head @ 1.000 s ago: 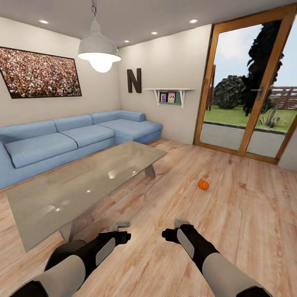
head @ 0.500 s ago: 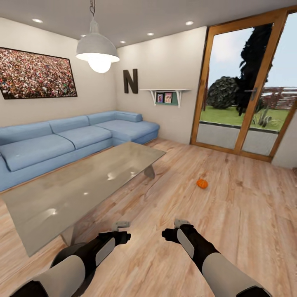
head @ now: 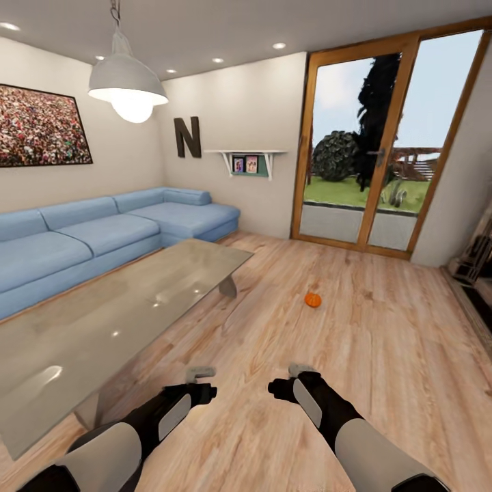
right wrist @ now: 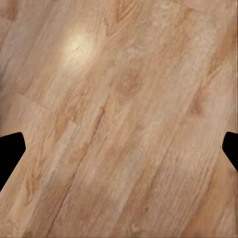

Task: Place each of the two pumpkins and all three candles from the living room inside a cabinet in the living room (use any cabinet), then make sure every cabinet is closed, and position the cauldron so it is next to a table in the living room.

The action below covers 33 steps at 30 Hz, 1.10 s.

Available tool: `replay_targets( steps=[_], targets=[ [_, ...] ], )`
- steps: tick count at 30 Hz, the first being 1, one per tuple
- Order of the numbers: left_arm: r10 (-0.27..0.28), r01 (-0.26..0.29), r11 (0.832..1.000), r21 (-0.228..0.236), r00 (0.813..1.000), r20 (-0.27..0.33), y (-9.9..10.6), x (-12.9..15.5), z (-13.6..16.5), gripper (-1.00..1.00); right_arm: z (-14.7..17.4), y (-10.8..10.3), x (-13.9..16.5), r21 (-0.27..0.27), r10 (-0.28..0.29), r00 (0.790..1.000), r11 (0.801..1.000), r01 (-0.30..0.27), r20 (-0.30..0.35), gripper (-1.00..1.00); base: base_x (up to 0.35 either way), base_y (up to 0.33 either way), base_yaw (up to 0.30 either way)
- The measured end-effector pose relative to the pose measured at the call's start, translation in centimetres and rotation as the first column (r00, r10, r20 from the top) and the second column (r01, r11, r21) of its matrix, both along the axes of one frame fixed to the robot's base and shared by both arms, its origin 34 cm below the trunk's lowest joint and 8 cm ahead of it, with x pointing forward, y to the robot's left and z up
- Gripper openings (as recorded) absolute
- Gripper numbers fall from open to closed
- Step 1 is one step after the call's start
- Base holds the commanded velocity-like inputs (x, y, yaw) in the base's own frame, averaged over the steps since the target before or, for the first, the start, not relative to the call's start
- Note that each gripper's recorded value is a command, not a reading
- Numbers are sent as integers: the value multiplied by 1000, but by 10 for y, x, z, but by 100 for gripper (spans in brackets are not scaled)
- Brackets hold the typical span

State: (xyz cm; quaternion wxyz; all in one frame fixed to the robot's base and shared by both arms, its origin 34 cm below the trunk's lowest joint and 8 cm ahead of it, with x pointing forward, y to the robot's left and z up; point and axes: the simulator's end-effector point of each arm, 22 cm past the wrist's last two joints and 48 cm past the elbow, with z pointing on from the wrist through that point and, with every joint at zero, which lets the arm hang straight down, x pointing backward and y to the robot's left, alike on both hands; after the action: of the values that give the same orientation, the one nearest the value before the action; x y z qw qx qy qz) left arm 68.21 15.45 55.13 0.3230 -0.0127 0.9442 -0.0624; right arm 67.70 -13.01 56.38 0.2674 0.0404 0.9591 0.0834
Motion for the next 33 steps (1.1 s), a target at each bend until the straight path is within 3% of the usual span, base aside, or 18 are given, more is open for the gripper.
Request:
replay_targets(
  steps=[33],
  targets=[
    [-6, 6, 1000, 5, 1000, 18, -1, 2, 10, 100, 9, 0, 2, 0, 0, 1000, 1000, 0, 16, 100, 0, 0, -275]
  ],
)
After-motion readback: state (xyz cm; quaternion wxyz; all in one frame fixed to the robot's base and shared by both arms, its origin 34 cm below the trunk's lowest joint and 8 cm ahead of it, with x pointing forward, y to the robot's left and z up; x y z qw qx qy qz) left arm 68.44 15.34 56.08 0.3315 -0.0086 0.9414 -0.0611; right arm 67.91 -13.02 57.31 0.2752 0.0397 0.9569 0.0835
